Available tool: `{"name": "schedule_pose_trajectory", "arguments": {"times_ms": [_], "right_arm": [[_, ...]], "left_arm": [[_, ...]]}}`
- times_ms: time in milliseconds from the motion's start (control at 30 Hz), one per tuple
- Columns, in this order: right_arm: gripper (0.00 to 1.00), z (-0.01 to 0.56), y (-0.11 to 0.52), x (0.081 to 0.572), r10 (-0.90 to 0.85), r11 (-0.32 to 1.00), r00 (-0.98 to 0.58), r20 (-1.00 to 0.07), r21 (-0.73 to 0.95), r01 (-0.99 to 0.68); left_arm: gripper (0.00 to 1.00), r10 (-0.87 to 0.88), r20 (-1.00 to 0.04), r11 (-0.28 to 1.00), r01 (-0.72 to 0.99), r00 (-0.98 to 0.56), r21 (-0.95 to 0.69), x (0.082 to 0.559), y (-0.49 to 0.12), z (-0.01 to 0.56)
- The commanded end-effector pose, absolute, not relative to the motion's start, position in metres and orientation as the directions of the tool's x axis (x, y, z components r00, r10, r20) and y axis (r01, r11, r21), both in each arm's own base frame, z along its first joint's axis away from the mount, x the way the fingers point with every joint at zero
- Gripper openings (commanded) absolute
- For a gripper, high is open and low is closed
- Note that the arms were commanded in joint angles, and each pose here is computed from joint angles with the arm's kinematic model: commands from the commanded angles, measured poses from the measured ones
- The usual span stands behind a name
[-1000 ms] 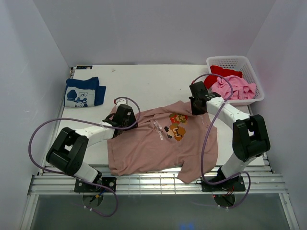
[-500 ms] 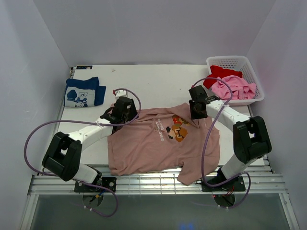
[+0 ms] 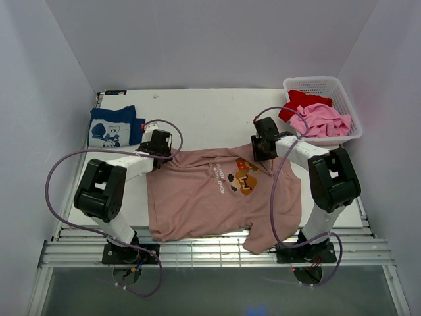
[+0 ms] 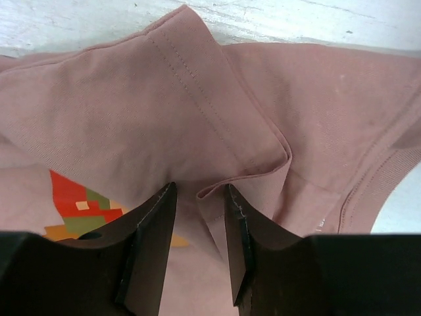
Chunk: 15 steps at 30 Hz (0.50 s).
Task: Fold and stack the t-shirts
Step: Flatten the tshirt out
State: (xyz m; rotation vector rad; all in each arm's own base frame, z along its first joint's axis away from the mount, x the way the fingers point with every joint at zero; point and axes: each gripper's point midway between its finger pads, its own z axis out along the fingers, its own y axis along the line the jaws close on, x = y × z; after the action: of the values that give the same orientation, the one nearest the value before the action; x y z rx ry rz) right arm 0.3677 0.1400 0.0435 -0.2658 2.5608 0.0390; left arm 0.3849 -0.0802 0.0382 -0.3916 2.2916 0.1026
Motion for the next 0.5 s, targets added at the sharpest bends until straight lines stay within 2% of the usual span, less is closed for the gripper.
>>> {"name": "schedule_pose_trajectory", "arguments": {"times_ms": [0, 367, 467], "right_arm": [[0.41, 0.054, 0.151, 0.387, -0.184, 0.977, -0.792, -0.582, -0.018, -0.214], [0.41, 0.069, 0.130, 0.378, -0.198, 0.980, -0.783, -0.589, -0.093, -0.178], [0.38, 0.072, 0.129, 0.376, -0.203, 0.979, -0.779, -0.594, -0.097, -0.181]], "left_arm": [[0.63, -0.250, -0.761, 0.935, -0.355, -0.598, -0.029, 0.402, -0.065, 0.053], [0.63, -0.265, -0.777, 0.925, -0.378, -0.571, -0.038, 0.426, -0.052, 0.055], [0.63, -0.274, -0.774, 0.925, -0.375, -0.570, -0.051, 0.433, -0.053, 0.053]]}}
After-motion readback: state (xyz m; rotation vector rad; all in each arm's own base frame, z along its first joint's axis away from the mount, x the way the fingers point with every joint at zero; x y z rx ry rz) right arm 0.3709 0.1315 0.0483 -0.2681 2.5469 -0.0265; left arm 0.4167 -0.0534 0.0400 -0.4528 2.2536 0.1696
